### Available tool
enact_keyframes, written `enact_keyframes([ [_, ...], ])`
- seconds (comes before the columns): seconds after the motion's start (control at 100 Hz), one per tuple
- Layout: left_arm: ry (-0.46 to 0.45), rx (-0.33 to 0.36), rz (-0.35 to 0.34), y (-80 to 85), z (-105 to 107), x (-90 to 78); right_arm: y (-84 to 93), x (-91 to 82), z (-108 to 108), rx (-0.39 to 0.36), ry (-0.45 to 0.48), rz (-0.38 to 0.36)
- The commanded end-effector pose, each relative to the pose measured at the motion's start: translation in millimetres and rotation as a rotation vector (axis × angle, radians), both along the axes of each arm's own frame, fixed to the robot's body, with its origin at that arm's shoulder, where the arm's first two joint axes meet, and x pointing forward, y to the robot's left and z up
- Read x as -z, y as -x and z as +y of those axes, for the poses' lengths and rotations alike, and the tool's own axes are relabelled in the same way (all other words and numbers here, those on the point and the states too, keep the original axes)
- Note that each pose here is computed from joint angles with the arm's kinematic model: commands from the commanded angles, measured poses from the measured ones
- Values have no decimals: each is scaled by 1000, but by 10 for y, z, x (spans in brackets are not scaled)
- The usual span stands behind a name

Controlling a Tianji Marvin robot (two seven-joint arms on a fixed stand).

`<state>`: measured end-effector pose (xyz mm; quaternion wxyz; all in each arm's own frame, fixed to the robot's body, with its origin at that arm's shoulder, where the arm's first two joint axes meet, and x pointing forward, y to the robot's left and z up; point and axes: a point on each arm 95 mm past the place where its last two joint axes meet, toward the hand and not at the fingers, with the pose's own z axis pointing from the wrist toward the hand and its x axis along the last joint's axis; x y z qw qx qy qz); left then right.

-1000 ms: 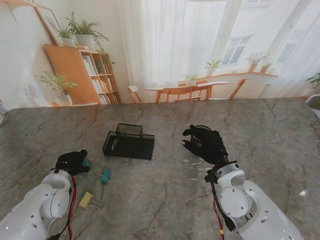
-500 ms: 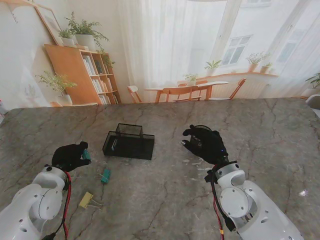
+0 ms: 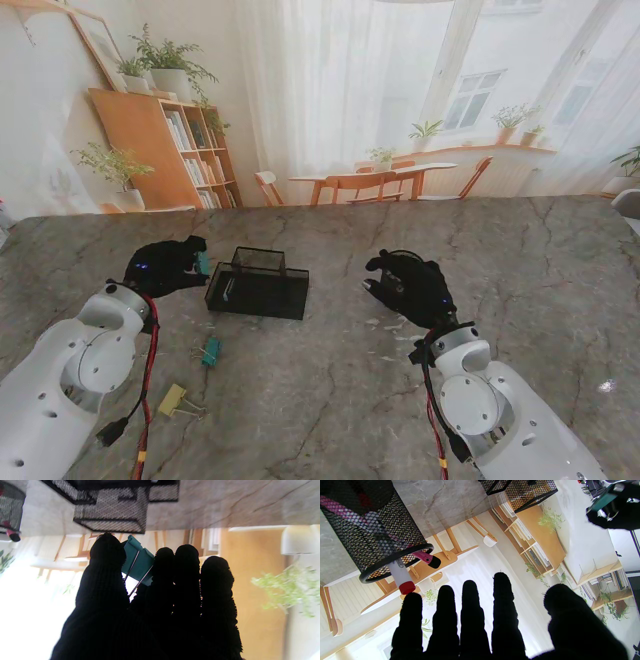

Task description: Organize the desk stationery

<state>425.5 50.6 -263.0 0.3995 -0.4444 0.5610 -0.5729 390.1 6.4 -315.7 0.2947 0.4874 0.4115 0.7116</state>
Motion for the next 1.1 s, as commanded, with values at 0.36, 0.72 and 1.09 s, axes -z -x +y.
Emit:
enact_keyframes([
  [0.36,13,104,46,-678,-471,-106,15,21,0,7,-32,6],
  [0.72,1,142,122,-918,-661,83,5,31,-16,8,-41,17],
  [1.09,-35,161,176,-932,-680,271,-4,36,-10,4,-44,21],
])
